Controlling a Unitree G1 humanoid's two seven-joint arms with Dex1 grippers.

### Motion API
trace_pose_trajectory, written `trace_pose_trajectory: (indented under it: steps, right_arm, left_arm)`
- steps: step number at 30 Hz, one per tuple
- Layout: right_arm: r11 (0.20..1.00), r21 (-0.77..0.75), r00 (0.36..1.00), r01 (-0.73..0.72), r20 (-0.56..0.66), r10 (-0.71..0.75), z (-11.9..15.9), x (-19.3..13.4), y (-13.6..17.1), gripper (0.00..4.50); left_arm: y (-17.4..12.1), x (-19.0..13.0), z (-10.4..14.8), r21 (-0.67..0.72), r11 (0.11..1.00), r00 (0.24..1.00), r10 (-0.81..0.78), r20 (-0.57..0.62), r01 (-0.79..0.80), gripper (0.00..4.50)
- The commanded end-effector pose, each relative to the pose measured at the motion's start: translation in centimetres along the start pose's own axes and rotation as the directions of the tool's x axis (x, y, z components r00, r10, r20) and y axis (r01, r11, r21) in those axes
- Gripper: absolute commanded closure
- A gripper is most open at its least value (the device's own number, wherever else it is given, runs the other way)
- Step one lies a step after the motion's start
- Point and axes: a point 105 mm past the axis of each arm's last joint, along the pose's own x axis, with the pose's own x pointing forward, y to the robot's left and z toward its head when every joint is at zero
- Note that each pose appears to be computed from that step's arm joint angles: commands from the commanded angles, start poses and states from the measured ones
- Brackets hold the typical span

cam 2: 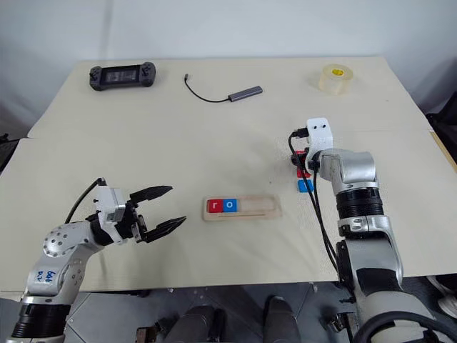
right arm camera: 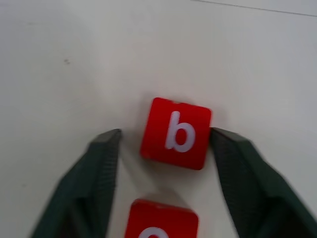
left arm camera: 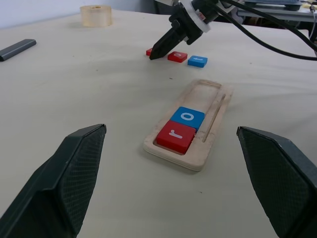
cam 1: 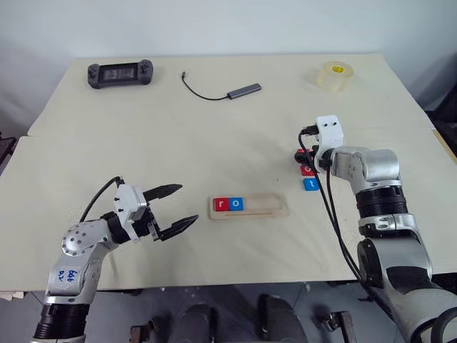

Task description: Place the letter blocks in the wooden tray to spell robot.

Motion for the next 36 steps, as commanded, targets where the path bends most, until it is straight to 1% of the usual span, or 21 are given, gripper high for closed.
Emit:
trace_pose_trajectory:
  steps: [1,4,7,11,14,16,19,23,26,31,34,36]
  right_arm:
    - [0.999,0.003,0.999,0.033,0.035,-0.033,0.8,-0.1,-0.6,3.03]
    - [1.000,-0.004,0.999,0.017,0.035,-0.017,0.7,-0.2,-0.5,3.04]
    - [1.000,-0.013,0.997,0.006,0.080,-0.005,1.5,-0.9,-0.5,3.04]
    - [0.999,-0.039,0.990,-0.007,0.139,0.012,2.8,-3.1,-0.7,3.04]
    - [0.999,-0.046,0.988,-0.003,0.154,0.010,3.2,-6.1,-1.2,3.04]
    - [0.999,-0.047,0.990,0.005,0.138,0.001,2.4,-8.1,-1.5,3.04]
    - [0.999,-0.040,0.995,0.019,0.100,-0.015,0.8,-10.1,-1.4,3.04]
    - [0.999,-0.034,0.999,0.007,0.052,-0.005,-3.2,-12.1,-0.1,3.04]
    - [1.000,-0.011,1.000,0.004,0.026,-0.003,-6.1,-12.4,0.8,3.04]
    - [0.999,0.045,1.000,0.004,-0.002,-0.004,-8.3,-12.2,2.0,3.04]
    - [0.998,0.067,1.000,-0.007,-0.021,0.008,-8.8,-11.7,2.6,3.04]
    - [0.997,0.073,0.999,-0.018,-0.027,0.020,-8.9,-11.5,2.9,2.31]
  left_arm:
    - [-0.4,0.0,1.0,0.026,1.000,1.000,-0.002,0.027,0.001,0.00]
    - [-0.4,0.1,0.9,0.024,1.000,1.000,-0.005,0.026,0.004,0.00]
    - [-0.4,0.3,0.9,0.021,1.000,1.000,-0.008,0.030,0.008,0.00]
    - [-0.6,0.5,0.9,0.013,1.000,0.999,-0.027,0.035,0.026,0.00]
    - [-0.7,0.9,0.8,0.005,0.999,0.998,-0.055,0.041,0.054,0.00]
    - [-0.7,1.1,0.7,-0.001,0.997,0.996,-0.076,0.043,0.077,0.00]
    - [-0.7,1.5,0.7,-0.010,0.994,0.993,-0.105,0.047,0.105,0.00]
    - [-0.9,2.3,0.7,-0.017,0.985,0.983,-0.171,0.060,0.173,0.00]
    - [-1.0,2.7,0.8,-0.016,0.976,0.975,-0.214,0.063,0.215,0.00]
    - [-1.0,2.9,1.1,-0.003,0.966,0.964,-0.260,0.053,0.260,0.00]
    - [-0.7,2.9,1.5,0.004,0.964,0.963,-0.265,0.050,0.266,0.00]
    - [-0.7,2.9,1.5,0.006,0.964,0.963,-0.266,0.048,0.266,0.00]
